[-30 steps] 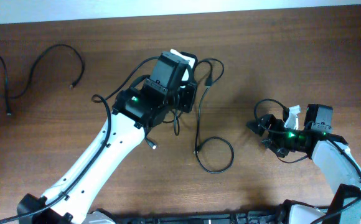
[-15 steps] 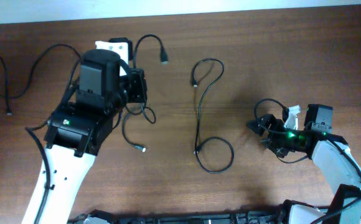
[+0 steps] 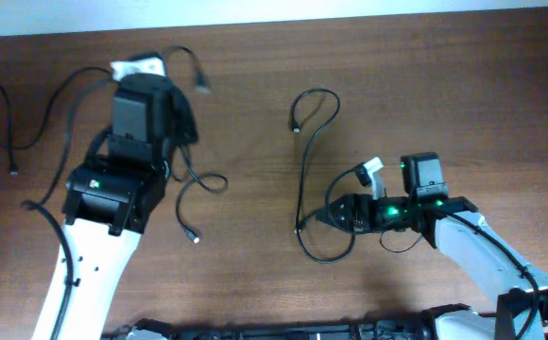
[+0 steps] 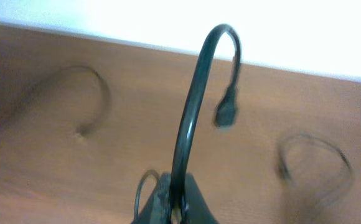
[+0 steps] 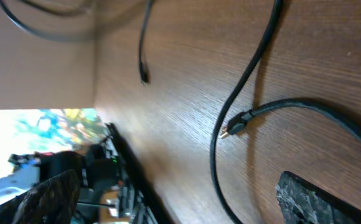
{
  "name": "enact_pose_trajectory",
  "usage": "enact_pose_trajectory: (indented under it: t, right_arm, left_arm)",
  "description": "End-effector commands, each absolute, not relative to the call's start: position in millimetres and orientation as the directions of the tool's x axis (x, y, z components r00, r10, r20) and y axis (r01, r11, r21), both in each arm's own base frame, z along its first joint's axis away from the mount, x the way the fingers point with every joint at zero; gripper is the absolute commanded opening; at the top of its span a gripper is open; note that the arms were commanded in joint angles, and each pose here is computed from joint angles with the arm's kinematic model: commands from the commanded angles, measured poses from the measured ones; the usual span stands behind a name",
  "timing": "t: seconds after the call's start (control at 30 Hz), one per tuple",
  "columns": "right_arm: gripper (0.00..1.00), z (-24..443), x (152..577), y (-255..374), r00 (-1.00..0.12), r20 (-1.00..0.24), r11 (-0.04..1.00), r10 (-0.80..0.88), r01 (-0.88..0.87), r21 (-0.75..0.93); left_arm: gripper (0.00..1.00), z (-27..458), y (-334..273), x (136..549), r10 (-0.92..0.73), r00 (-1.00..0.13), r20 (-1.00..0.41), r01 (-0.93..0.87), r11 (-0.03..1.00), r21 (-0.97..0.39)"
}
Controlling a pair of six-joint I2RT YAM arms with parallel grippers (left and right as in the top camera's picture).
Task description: Untangle cables
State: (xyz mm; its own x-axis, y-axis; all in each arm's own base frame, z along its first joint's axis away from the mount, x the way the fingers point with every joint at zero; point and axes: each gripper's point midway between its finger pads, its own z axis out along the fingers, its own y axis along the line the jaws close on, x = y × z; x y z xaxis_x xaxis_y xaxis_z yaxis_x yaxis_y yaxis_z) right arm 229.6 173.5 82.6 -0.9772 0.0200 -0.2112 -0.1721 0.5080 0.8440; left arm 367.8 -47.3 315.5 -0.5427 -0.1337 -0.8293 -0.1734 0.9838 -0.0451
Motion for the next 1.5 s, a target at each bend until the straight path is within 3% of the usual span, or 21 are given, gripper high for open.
enact_pose_trajectory:
  t: [0.0,0.07,0.13,0.2,0.27,0.37,0.5,0.57,0.63,0.7,0.77,0.87,0.97,1.07,1.1,1.13,1.17,1.2,1.37,1.47]
  right_arm:
    - [0.99,70,230,174,-0.971,-0.24,0.582,-0.007,-0.2,0.788]
    - [0.99,68,232,172,-0.97,-0.243,0.596,-0.004,-0.197,0.779]
    - [0.99,68,230,172,-0.972,-0.236,0.597,-0.004,-0.191,0.779]
    - [0.99,68,230,172,-0.972,-0.236,0.597,-0.004,-0.192,0.779]
    - [0.99,67,230,172,-0.972,-0.234,0.597,-0.005,-0.19,0.779]
    - [0.99,67,230,172,-0.973,-0.232,0.597,-0.004,-0.188,0.78]
    - [0.99,67,230,172,-0.973,-0.233,0.598,-0.004,-0.189,0.779]
    - [0.99,64,232,169,-0.972,-0.237,0.621,0.002,-0.185,0.762]
    - [0.99,58,235,164,-0.97,-0.244,0.656,0.01,-0.178,0.733]
    - [0.99,56,237,162,-0.968,-0.251,0.671,0.014,-0.177,0.72]
    - [0.99,53,240,158,-0.966,-0.256,0.694,0.02,-0.171,0.7]
    - [0.99,53,240,158,-0.967,-0.256,0.693,0.02,-0.171,0.7]
    - [0.99,53,240,158,-0.966,-0.258,0.693,0.02,-0.173,0.7]
    - [0.99,53,241,158,-0.964,-0.264,0.693,0.02,-0.177,0.699]
    - [0.99,54,242,158,-0.964,-0.266,0.692,0.02,-0.178,0.699]
    - [0.99,54,242,158,-0.964,-0.266,0.692,0.02,-0.178,0.699]
    - [0.99,54,241,158,-0.964,-0.265,0.692,0.02,-0.178,0.699]
    - [0.99,54,241,158,-0.964,-0.264,0.692,0.02,-0.177,0.7]
    - [0.99,53,241,158,-0.965,-0.262,0.693,0.02,-0.176,0.7]
    - [0.99,53,241,158,-0.965,-0.262,0.693,0.02,-0.176,0.7]
  left_arm:
    - [0.0,347,-6,380,-0.166,-0.392,-0.905,-0.341,0.94,-0.025]
    - [0.0,356,-10,392,-0.189,-0.347,-0.919,-0.313,0.947,-0.077]
    - [0.0,344,-39,405,-0.192,-0.398,-0.897,-0.174,0.976,-0.131]
    - [0.0,343,-50,426,-0.049,-0.385,-0.921,-0.079,0.997,-0.02]
    - [0.0,367,-47,470,0.138,-0.224,-0.965,-0.062,0.986,0.156]
    - [0.0,391,-39,517,0.159,-0.009,-0.987,-0.123,0.98,0.159]
    - [0.0,365,-21,557,0.149,0.059,-0.987,-0.177,0.975,0.137]
    - [0.0,375,-11,562,0.141,0.14,-0.98,-0.207,0.972,0.11]
    - [0.0,424,-3,548,0.123,0.334,-0.934,-0.233,0.971,0.045]
    - [0.0,435,-3,545,0.112,0.374,-0.921,-0.232,0.972,0.024]
    - [0.0,371,-13,565,0.127,0.119,-0.985,-0.167,0.98,0.106]
    - [0.0,266,-22,571,0.145,-0.244,-0.959,-0.069,0.984,0.167]
    - [0.0,113,-19,544,0.153,-0.664,-0.732,0.007,0.98,0.198]
    - [0.0,76,-32,531,0.128,-0.741,-0.659,0.019,0.985,0.171]
    - [0.05,72,-35,530,0.134,-0.747,-0.652,0.026,0.985,0.172]
    - [0.28,72,-35,531,0.134,-0.746,-0.652,0.026,0.985,0.173]
    - [0.87,76,-35,533,0.132,-0.737,-0.663,0.022,0.985,0.172]
    - [0.99,82,-34,535,0.131,-0.728,-0.672,0.015,0.984,0.175]
    - [0.99,233,-29,544,0.097,-0.51,-0.854,-0.041,0.99,0.137]
    - [0.99,245,19,529,0.007,-0.52,-0.854,-0.23,0.962,0.147]
